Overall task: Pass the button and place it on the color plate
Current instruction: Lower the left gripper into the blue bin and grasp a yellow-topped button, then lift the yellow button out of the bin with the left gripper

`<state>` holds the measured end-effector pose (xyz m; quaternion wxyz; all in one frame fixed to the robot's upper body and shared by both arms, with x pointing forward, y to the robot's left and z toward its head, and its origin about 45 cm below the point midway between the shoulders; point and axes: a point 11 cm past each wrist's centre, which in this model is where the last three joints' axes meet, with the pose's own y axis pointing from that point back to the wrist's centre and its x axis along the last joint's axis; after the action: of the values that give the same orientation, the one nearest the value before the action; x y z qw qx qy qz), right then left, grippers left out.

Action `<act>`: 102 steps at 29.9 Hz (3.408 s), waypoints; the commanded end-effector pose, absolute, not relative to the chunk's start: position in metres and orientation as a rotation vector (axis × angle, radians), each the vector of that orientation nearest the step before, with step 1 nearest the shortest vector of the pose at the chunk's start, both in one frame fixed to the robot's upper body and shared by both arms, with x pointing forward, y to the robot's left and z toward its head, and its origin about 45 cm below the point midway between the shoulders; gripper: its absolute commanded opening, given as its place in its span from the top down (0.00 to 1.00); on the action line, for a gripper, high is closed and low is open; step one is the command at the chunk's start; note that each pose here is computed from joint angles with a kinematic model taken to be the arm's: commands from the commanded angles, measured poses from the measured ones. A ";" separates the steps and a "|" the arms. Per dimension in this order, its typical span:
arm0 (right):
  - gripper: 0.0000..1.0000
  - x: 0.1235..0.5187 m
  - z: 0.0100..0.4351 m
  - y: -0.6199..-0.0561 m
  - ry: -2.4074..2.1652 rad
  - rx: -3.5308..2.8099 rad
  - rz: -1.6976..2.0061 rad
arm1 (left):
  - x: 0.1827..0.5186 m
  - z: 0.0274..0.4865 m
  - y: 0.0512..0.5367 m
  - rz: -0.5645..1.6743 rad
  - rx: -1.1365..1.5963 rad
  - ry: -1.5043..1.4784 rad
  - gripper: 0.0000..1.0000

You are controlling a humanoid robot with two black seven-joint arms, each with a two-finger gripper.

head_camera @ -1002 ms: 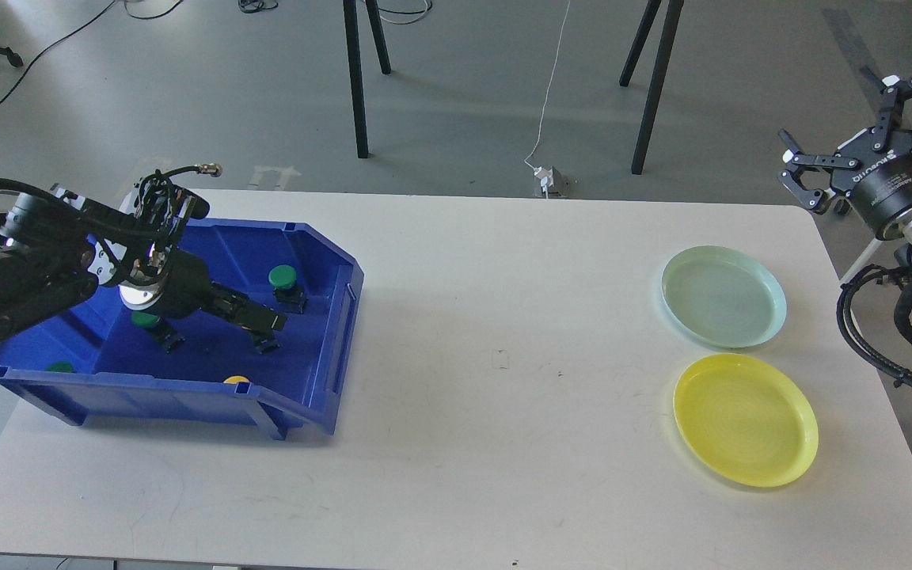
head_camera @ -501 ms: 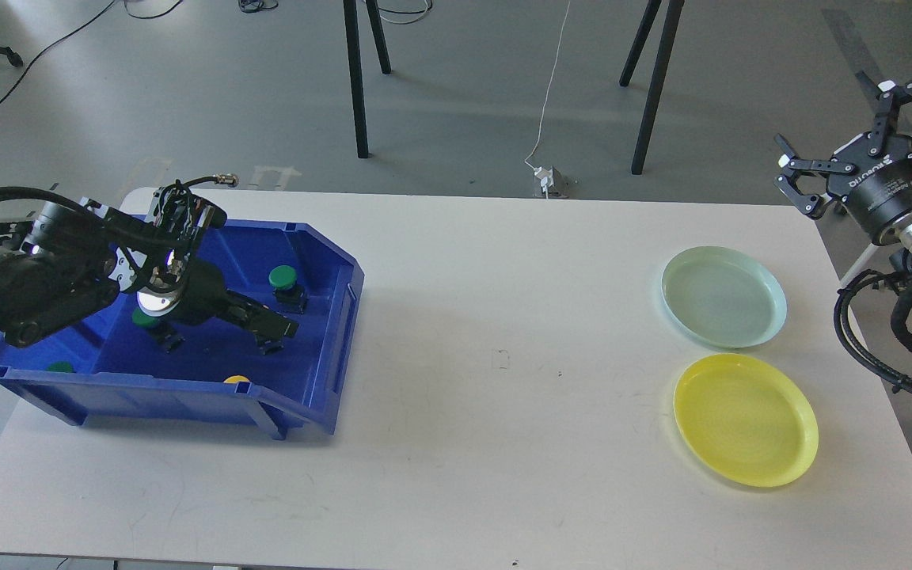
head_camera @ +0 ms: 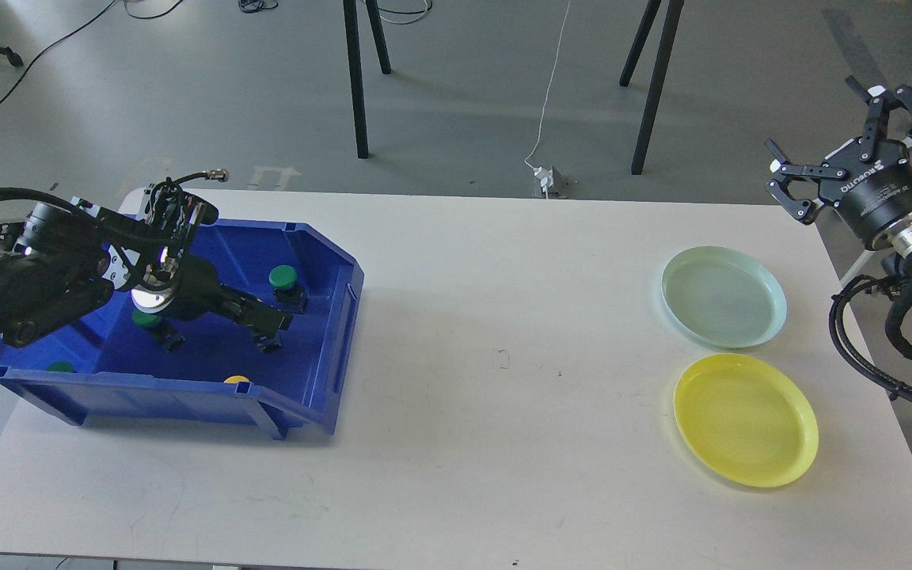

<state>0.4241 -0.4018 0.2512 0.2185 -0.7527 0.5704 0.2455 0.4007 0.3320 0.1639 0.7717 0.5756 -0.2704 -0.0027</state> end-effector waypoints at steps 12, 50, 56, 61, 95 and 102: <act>0.01 0.421 0.246 -0.404 1.590 -2.078 0.690 | 0.405 0.176 0.329 0.007 1.231 -0.583 0.03; 0.01 0.417 0.239 -0.406 1.601 -2.073 0.708 | 0.402 0.146 0.337 0.037 1.258 -0.570 0.18; 0.01 0.416 0.238 -0.406 1.604 -2.072 0.712 | 0.401 0.145 0.339 0.027 1.268 -0.570 0.35; 0.01 0.416 0.238 -0.406 1.604 -2.072 0.712 | 0.400 0.144 0.339 0.024 1.270 -0.568 0.50; 0.01 0.411 0.230 -0.409 1.625 -2.093 0.744 | 0.360 0.311 0.385 0.288 1.026 -0.716 0.80; 0.01 0.414 0.255 -0.408 1.564 -2.075 0.685 | 0.358 0.338 0.342 0.413 0.696 -0.591 0.80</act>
<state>0.4143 -0.4189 0.2473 0.2092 -0.7447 0.5828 0.2490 0.3581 0.3650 0.3298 0.8410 0.4054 -0.3138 0.1731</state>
